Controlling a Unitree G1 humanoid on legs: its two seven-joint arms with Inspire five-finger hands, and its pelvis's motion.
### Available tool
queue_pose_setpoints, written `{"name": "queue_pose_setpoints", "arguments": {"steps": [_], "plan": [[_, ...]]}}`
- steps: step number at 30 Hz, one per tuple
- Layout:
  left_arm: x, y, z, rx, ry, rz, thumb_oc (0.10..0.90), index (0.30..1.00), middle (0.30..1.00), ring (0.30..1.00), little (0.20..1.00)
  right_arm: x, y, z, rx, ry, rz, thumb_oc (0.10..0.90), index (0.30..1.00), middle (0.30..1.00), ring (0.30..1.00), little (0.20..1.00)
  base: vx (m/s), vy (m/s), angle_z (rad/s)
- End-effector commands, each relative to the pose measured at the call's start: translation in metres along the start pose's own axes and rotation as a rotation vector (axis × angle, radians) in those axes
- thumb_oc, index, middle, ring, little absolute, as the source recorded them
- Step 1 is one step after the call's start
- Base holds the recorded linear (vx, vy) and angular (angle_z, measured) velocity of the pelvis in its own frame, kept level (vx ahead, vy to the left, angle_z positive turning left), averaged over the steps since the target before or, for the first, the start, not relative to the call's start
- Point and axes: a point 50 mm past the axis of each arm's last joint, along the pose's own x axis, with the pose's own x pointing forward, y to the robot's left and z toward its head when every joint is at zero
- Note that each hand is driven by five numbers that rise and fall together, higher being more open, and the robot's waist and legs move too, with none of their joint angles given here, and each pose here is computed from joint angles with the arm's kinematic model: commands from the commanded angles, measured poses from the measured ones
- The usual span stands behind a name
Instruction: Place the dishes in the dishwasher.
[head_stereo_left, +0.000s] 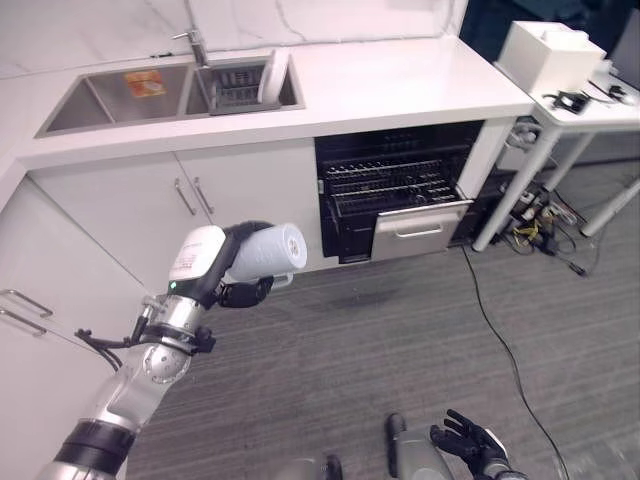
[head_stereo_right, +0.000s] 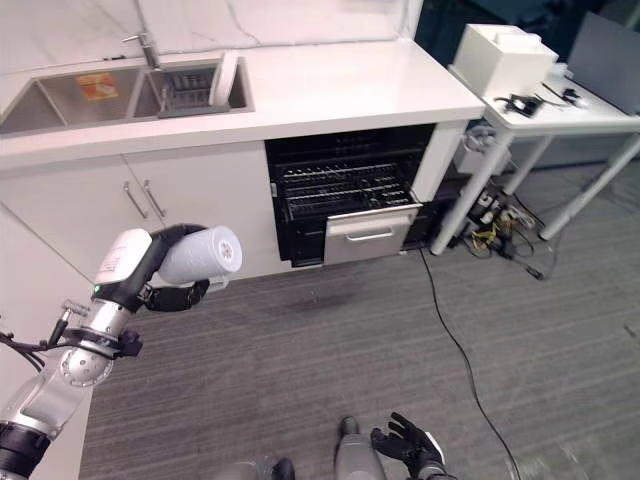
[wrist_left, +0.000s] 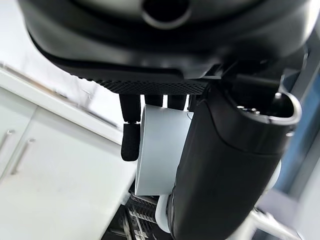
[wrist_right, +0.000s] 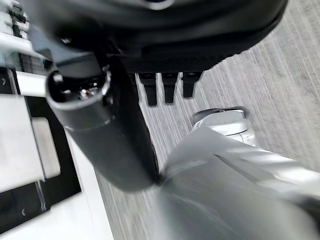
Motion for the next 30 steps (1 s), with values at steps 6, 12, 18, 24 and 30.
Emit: {"name": "queue_pose_setpoints", "arguments": {"steps": [6,12,18,24,30], "plan": [[0.006,0.035,0.039,-0.028,-0.2,0.215,0.4,0.3,0.3,0.3,0.3,0.0,-0.001,-0.005,-0.099,0.075,0.057,0.8,0.9,0.9,0.9,0.9,0.29,-0.333,0.33],[0.008,0.034,0.047,-0.069,-0.221,0.202,0.4,0.3,0.3,0.3,0.3,-0.003,-0.011,-0.011,-0.073,0.092,0.028,0.8,0.9,0.9,0.9,0.9,0.2,-0.235,0.16],[0.014,0.037,0.047,-0.078,-0.208,0.205,0.4,0.3,0.3,0.3,0.3,-0.003,-0.013,-0.013,-0.096,0.113,0.038,0.8,0.9,0.9,0.9,0.9,0.24,0.088,-0.03],[0.019,0.036,0.047,-0.072,-0.214,0.188,0.4,0.3,0.3,0.3,0.3,-0.004,-0.007,-0.015,-0.072,0.108,0.04,0.8,0.9,0.9,0.9,0.9,0.2,0.179,-0.25],[0.021,0.039,0.049,-0.061,-0.246,0.166,0.4,0.3,0.3,0.3,0.3,-0.003,0.005,-0.017,-0.055,0.106,0.057,0.8,0.9,0.9,0.9,0.9,0.13,0.127,0.03]]}}
